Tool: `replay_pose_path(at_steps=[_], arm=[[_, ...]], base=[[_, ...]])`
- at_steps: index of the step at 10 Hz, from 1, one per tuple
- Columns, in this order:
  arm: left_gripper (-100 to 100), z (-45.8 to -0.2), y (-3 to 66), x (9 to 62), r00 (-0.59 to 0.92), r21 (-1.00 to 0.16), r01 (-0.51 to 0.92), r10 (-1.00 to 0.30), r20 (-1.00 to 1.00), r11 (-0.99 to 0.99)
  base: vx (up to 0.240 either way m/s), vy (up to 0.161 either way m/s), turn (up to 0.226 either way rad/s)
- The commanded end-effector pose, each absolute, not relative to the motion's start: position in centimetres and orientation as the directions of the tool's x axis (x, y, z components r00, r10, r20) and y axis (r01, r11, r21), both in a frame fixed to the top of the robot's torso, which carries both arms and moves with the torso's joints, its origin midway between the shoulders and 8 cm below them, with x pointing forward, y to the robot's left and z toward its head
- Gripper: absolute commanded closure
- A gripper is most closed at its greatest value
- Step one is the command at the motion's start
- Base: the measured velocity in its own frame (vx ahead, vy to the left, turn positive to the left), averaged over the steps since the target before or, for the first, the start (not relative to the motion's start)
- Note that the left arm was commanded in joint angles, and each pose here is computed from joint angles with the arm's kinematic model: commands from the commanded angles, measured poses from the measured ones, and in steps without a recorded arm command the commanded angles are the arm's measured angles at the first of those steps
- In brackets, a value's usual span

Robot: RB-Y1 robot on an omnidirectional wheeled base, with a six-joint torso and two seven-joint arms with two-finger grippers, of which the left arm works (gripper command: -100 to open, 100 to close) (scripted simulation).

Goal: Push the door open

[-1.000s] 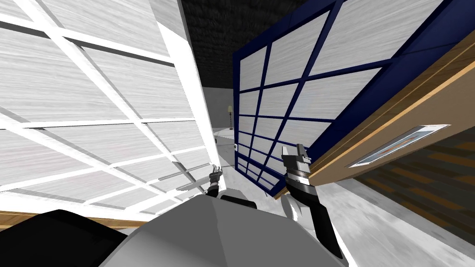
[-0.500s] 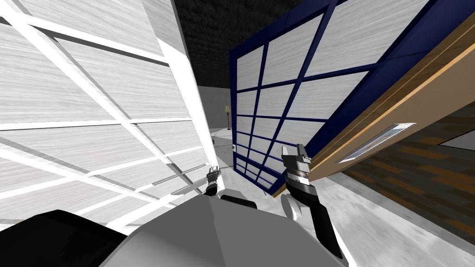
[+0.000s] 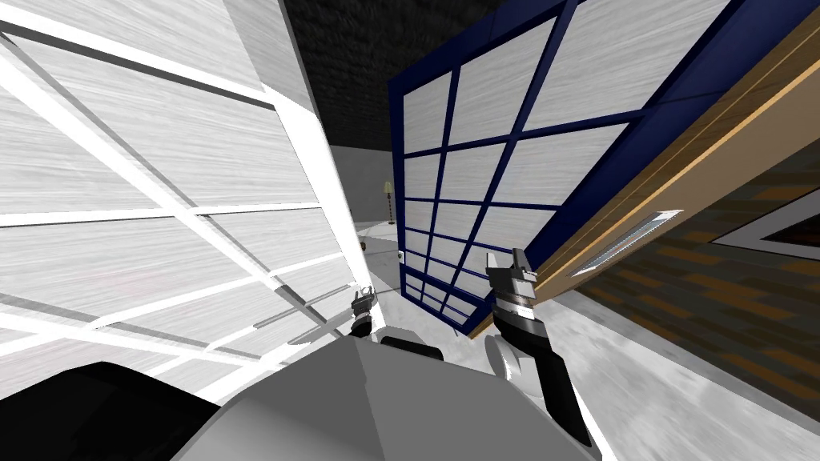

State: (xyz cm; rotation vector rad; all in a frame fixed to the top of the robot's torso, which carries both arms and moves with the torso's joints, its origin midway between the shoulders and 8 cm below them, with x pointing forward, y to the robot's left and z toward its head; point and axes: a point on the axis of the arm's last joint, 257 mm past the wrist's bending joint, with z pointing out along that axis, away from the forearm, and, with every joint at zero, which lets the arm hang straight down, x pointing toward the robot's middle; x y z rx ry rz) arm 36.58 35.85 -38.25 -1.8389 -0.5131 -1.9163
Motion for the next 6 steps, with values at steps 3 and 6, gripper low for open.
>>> replay_pose_path(at_steps=[3, 6], arm=[[100, -37.8, 39.1, 35.8, -0.041, -0.035, 0.620, -0.077, 0.996, -0.784], [100, -37.8, 40.4, 35.4, -0.039, -0.033, 0.653, -0.076, 0.996, -0.756]], base=[[0.028, 0.019, -0.070], [0.038, 0.026, -0.094]])
